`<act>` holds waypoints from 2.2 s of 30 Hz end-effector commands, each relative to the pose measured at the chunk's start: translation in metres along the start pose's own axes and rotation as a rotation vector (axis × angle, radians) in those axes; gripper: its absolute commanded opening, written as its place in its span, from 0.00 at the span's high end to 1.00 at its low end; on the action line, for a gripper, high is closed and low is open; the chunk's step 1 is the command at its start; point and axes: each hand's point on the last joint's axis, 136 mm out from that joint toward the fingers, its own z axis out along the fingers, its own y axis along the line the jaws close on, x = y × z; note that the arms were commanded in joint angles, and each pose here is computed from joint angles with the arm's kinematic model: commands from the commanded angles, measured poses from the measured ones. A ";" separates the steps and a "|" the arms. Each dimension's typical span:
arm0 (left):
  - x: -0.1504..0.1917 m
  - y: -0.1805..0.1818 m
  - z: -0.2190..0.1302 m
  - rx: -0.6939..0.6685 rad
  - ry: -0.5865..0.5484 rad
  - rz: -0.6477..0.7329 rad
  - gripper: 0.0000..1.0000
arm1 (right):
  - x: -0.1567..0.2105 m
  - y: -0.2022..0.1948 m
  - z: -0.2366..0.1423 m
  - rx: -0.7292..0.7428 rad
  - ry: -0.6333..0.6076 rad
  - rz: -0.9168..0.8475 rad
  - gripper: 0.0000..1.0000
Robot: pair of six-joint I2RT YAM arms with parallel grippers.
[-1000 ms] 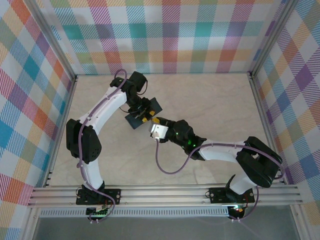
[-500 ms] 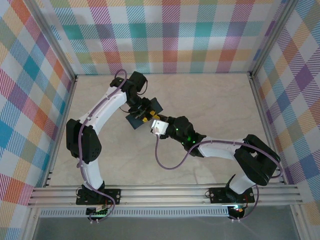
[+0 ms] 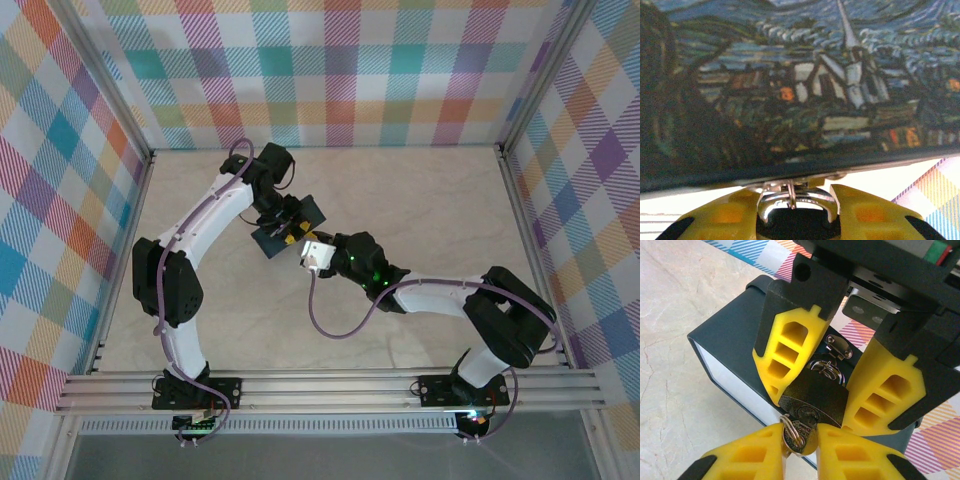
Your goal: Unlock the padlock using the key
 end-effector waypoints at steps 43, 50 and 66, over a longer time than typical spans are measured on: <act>0.017 -0.017 0.005 0.071 0.023 0.055 0.95 | 0.008 -0.024 -0.015 -0.056 0.045 1.467 0.49; 0.018 -0.020 0.005 0.083 0.026 0.051 0.95 | 0.001 -0.021 -0.006 -0.098 0.031 1.464 0.50; 0.022 -0.021 -0.002 0.096 0.025 0.060 0.85 | -0.003 -0.015 0.013 -0.149 0.037 1.499 0.90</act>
